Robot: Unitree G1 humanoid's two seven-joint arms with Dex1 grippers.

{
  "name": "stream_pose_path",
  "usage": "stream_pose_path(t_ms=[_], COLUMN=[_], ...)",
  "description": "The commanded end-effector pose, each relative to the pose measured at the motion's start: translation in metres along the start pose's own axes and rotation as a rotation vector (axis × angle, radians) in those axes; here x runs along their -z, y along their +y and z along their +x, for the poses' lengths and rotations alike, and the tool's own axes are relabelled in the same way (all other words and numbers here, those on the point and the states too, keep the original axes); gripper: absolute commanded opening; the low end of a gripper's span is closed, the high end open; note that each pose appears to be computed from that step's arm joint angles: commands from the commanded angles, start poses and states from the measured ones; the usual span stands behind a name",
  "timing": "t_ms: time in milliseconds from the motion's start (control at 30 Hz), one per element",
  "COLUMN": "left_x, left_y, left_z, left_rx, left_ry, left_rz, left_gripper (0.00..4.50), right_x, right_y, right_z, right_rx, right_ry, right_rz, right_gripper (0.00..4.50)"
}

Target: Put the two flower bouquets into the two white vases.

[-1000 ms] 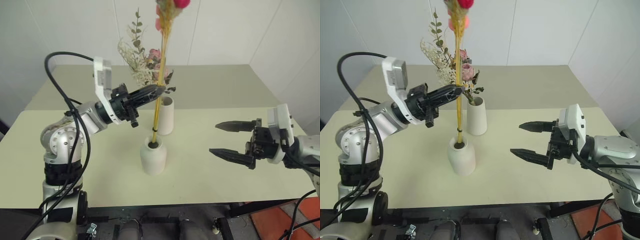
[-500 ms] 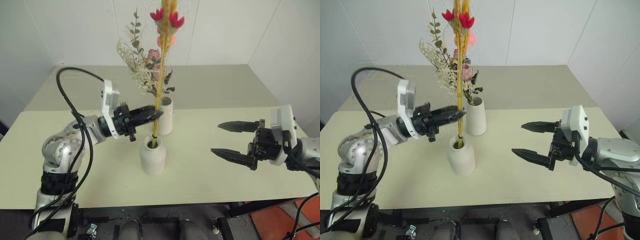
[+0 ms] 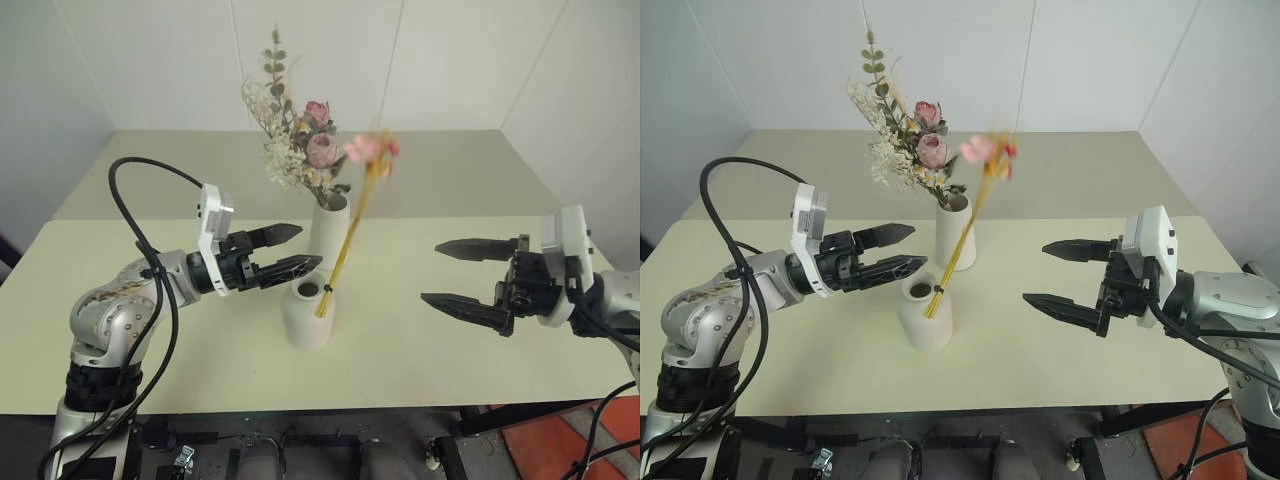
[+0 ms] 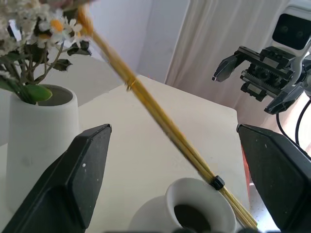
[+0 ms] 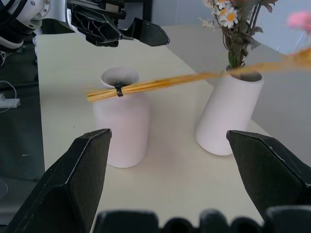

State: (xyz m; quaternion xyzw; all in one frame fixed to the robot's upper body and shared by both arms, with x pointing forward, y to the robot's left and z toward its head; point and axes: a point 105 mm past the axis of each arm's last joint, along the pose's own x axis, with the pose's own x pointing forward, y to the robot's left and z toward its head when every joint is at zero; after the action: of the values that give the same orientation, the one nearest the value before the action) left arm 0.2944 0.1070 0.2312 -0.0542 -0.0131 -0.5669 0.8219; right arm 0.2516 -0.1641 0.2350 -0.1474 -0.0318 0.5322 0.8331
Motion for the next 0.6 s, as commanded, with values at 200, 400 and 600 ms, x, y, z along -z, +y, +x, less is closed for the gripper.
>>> stream_pose_path(t_ms=[200, 400, 600], left_x=[-0.007, -0.013, -0.023], left_y=[-0.004, 0.0, 0.005], left_z=[0.004, -0.002, -0.016], left_rx=[0.027, 0.014, 0.006], left_ry=[-0.019, -0.006, 0.006], left_rz=[0.025, 0.04, 0.125], left_gripper=[4.49, 4.49, 4.49], right_x=[-0.008, 0.01, 0.028], right_y=[0.008, 0.01, -0.001], right_z=[0.006, 0.011, 0.029], right_rx=[-0.019, -0.013, 0.07], right_ry=[-0.049, 0.057, 0.262], right_rz=[0.024, 0.092, 0.353], right_gripper=[4.5, 4.5, 4.5])
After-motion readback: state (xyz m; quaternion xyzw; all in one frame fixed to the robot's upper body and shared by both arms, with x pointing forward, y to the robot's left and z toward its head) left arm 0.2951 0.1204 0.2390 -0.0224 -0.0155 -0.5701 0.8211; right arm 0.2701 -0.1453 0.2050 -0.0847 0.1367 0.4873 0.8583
